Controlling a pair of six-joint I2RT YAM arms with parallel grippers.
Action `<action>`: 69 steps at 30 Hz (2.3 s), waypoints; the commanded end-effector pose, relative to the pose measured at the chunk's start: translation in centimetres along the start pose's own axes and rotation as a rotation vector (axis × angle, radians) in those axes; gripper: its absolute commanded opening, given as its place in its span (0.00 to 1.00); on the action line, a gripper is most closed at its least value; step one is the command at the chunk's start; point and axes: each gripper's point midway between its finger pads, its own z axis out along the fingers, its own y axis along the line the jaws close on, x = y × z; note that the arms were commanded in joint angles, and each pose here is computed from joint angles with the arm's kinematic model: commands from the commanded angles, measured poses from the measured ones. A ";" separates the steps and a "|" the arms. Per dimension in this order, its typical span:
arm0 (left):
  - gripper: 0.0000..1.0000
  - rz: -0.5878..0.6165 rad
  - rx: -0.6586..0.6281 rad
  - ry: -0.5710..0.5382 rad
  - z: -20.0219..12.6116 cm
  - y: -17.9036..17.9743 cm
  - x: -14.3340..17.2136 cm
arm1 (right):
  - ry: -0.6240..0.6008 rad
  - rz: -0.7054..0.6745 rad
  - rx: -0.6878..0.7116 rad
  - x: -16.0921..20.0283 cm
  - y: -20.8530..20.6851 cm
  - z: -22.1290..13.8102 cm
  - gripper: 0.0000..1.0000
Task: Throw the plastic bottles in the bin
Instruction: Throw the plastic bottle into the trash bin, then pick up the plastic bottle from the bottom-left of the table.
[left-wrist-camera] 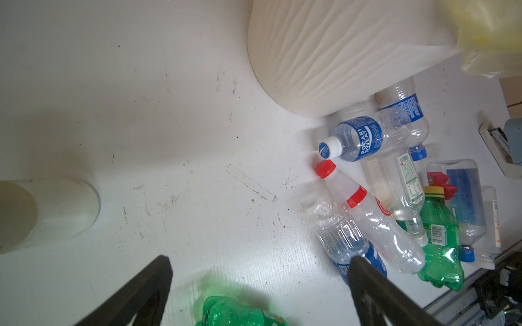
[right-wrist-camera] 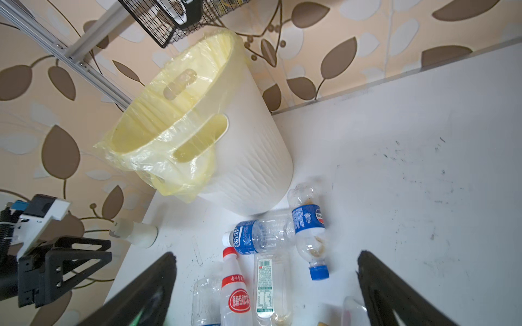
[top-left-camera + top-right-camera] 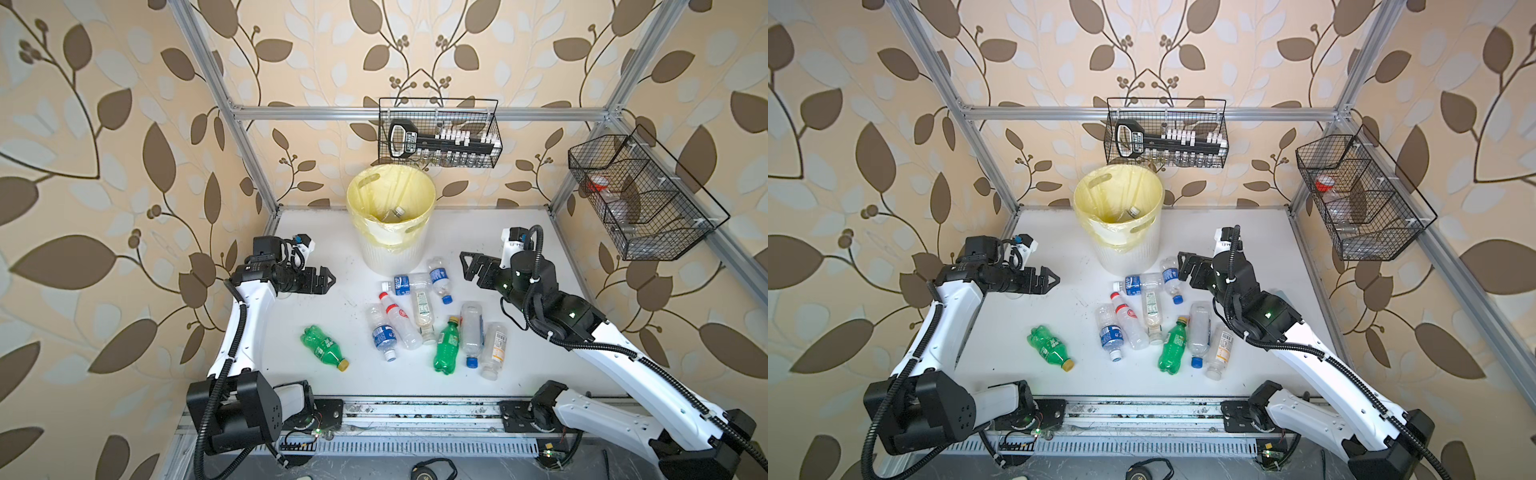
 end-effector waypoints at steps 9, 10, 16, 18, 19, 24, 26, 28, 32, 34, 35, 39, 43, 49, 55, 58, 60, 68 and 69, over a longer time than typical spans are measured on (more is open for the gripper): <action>0.99 0.131 0.094 0.078 -1.6 -2.0 1.2 | 0.032 0.043 0.065 2.2 -2.5 -0.2 1.00; 0.99 0.140 0.099 0.094 -1.6 -2.2 1.6 | 0.031 0.049 0.071 2.3 -2.6 -0.3 1.00; 0.99 0.191 0.065 0.200 -1.8 -1.6 4.5 | 0.028 0.069 0.085 2.7 -3.4 -0.6 1.00; 0.99 0.223 0.056 0.220 -1.7 -1.4 5.4 | 0.026 0.073 0.087 2.8 -3.5 -0.7 1.00; 0.99 0.252 0.057 0.228 -1.7 -1.4 5.8 | 0.029 0.072 0.092 2.9 -3.7 -0.7 1.00; 0.99 0.444 0.137 0.270 -1.4 -2.2 8.4 | 0.033 0.073 0.098 3.2 -3.9 -0.7 1.00; 0.99 0.546 0.200 0.293 -1.5 -2.8 9.5 | 0.035 0.074 0.101 3.2 -3.9 -0.6 1.00; 0.99 0.632 0.253 0.306 -1.7 -3.4 10.1 | 0.038 0.077 0.103 3.3 -4.0 -0.6 1.00; 0.99 0.734 0.324 0.307 -1.9 -4.0 10.5 | 0.039 0.085 0.107 3.4 -4.1 -0.7 1.00; 0.99 0.792 0.351 0.307 -1.6 -4.0 11.0 | 0.040 0.090 0.109 3.5 -4.2 -0.7 1.00; 0.99 0.828 0.368 0.315 -1.5 -4.0 11.5 | 0.044 0.090 0.113 3.6 -4.3 -0.7 1.00; 0.99 0.982 0.414 0.343 -1.0 -3.6 13.6 | 0.046 0.098 0.123 3.4 -4.4 -0.9 1.00; 0.99 1.084 0.431 0.359 -1.1 -3.3 14.6 | 0.038 0.106 0.125 3.2 -4.5 -1.2 1.00; 0.99 1.125 0.446 0.391 -0.8 -2.7 15.0 | 0.048 0.129 0.123 3.7 -4.6 -1.1 1.00; 0.99 1.176 0.407 0.406 0.7 -1.3 15.8 | 0.053 0.137 0.131 4.0 -4.8 -1.0 1.00; 0.99 1.202 0.379 0.381 1.6 -0.9 15.9 | 0.054 0.139 0.133 4.1 -4.9 -1.0 1.00; 0.99 1.220 0.383 0.371 2.0 -0.9 16.2 | 0.054 0.138 0.134 4.1 -4.9 -0.9 1.00; 0.99 1.220 0.359 0.361 3.9 0.1 16.6 | 0.065 0.132 0.144 4.4 -5.1 -0.7 1.00; 0.99 1.209 0.357 0.365 4.1 0.2 16.7 | 0.065 0.129 0.148 4.4 -5.2 -0.7 1.00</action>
